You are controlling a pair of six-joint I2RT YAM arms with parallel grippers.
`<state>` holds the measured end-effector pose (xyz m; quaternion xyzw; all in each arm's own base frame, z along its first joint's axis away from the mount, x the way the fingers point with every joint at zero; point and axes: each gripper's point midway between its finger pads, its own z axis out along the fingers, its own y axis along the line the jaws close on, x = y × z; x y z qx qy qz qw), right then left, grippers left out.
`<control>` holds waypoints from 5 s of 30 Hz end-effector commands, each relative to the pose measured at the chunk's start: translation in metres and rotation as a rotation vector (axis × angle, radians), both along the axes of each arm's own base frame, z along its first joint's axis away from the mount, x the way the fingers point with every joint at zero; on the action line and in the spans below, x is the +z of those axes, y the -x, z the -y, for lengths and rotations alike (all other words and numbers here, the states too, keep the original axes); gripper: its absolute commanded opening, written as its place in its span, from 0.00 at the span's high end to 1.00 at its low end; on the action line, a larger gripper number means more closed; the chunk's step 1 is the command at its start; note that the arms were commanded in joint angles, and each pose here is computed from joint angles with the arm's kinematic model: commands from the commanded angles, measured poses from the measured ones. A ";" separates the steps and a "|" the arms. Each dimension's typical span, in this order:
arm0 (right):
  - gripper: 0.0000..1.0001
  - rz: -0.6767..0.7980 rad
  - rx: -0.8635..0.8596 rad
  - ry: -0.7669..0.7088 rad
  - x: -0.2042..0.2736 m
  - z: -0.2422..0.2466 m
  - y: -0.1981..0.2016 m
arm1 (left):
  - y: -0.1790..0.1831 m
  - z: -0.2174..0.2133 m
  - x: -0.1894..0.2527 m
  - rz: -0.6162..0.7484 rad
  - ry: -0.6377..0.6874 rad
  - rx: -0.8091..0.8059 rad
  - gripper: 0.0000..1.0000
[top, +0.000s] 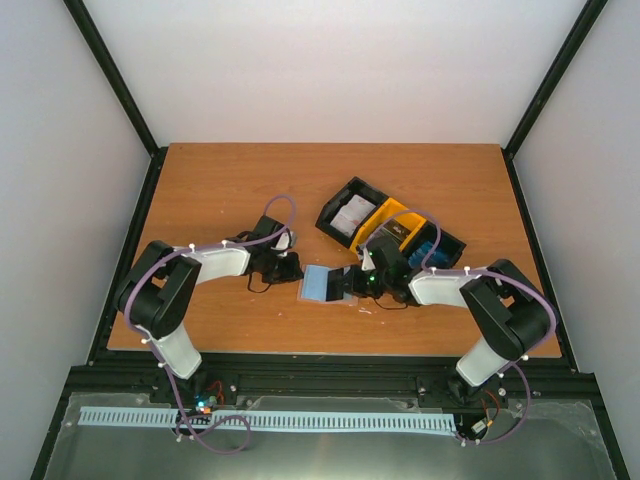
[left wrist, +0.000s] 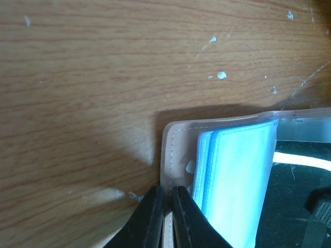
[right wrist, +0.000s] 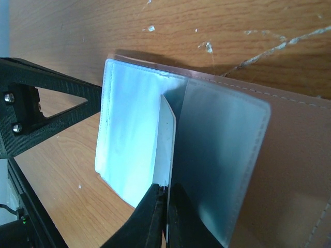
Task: Put the credit cards into the card holder
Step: Insert the credit card into the card holder, then pick up the credit card from the storage box.
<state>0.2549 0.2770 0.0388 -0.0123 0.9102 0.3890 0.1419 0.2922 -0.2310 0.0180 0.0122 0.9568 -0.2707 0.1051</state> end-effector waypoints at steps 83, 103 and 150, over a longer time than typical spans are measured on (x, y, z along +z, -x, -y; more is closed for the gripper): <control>0.53 -0.223 -0.040 0.253 -0.015 -0.048 -0.003 | 0.014 0.020 0.012 -0.018 0.109 -0.125 0.94; 0.41 -0.143 -0.197 0.337 0.027 -0.034 -0.027 | -0.004 -0.011 0.018 0.055 -0.058 0.004 0.90; 0.55 0.047 0.218 0.846 0.014 0.242 -0.092 | -0.052 -0.023 0.118 0.455 -0.066 -0.022 0.10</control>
